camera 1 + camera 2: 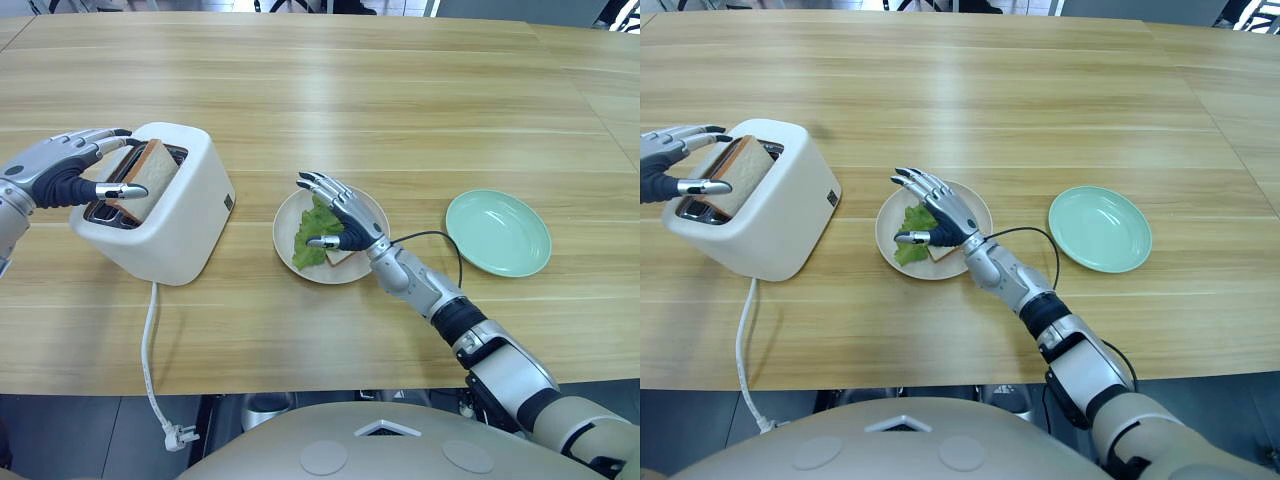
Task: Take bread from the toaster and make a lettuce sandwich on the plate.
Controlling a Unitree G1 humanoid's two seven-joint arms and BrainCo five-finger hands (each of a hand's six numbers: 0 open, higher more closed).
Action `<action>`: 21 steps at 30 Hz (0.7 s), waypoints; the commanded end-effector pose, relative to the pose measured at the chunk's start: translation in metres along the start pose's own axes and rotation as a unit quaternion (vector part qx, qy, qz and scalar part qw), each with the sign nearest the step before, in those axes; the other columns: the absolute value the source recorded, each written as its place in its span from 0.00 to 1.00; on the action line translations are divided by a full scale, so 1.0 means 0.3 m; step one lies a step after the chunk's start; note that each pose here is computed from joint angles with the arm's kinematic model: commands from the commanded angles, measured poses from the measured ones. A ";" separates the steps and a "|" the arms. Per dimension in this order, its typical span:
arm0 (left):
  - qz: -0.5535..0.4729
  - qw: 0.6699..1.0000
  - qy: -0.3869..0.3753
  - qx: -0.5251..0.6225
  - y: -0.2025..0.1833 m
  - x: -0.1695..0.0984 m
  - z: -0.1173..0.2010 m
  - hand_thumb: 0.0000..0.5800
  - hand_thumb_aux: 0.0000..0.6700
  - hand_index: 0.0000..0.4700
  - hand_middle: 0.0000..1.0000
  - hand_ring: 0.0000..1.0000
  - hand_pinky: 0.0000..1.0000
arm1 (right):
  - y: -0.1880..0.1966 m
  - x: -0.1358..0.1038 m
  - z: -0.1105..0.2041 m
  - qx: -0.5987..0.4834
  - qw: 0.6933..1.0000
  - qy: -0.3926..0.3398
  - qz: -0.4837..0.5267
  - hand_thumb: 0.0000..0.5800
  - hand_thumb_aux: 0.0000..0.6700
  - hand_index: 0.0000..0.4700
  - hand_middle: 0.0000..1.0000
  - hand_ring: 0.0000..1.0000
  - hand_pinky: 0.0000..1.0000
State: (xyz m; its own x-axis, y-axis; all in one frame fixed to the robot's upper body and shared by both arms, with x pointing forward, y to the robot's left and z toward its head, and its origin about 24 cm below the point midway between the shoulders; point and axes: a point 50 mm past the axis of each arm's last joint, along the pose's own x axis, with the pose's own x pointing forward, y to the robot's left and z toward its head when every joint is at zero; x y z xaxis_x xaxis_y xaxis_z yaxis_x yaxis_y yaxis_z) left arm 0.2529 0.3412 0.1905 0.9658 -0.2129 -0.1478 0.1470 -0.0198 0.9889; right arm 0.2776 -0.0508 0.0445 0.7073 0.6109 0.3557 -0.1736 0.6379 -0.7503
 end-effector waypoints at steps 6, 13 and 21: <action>-0.027 1.000 -0.001 -0.007 -0.068 0.009 -0.001 0.00 0.00 0.00 0.00 0.00 0.00 | -0.028 -0.016 0.006 0.016 1.000 -0.002 -0.006 0.00 0.00 0.00 0.00 0.00 0.00; -0.030 0.999 -0.005 -0.018 -0.090 0.009 -0.001 0.44 0.25 0.25 0.00 0.00 0.00 | -0.042 -0.017 0.008 0.021 1.000 -0.004 -0.010 0.00 0.00 0.00 0.00 0.00 0.00; -0.022 0.999 -0.001 -0.030 -0.096 -0.003 -0.009 0.79 0.55 0.53 0.00 0.00 0.00 | -0.042 -0.021 0.006 0.022 1.000 -0.001 -0.009 0.00 0.00 0.00 0.00 0.00 0.00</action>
State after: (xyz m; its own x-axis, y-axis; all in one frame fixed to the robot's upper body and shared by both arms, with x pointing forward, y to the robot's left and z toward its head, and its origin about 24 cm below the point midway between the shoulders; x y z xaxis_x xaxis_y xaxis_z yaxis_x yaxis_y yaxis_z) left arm 0.2515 0.3412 0.1724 0.9620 -0.2294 -0.1479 0.1574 0.0234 0.9873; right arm 0.2751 -0.0584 0.0548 0.6997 0.6058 0.3788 -0.1864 0.6666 -0.7217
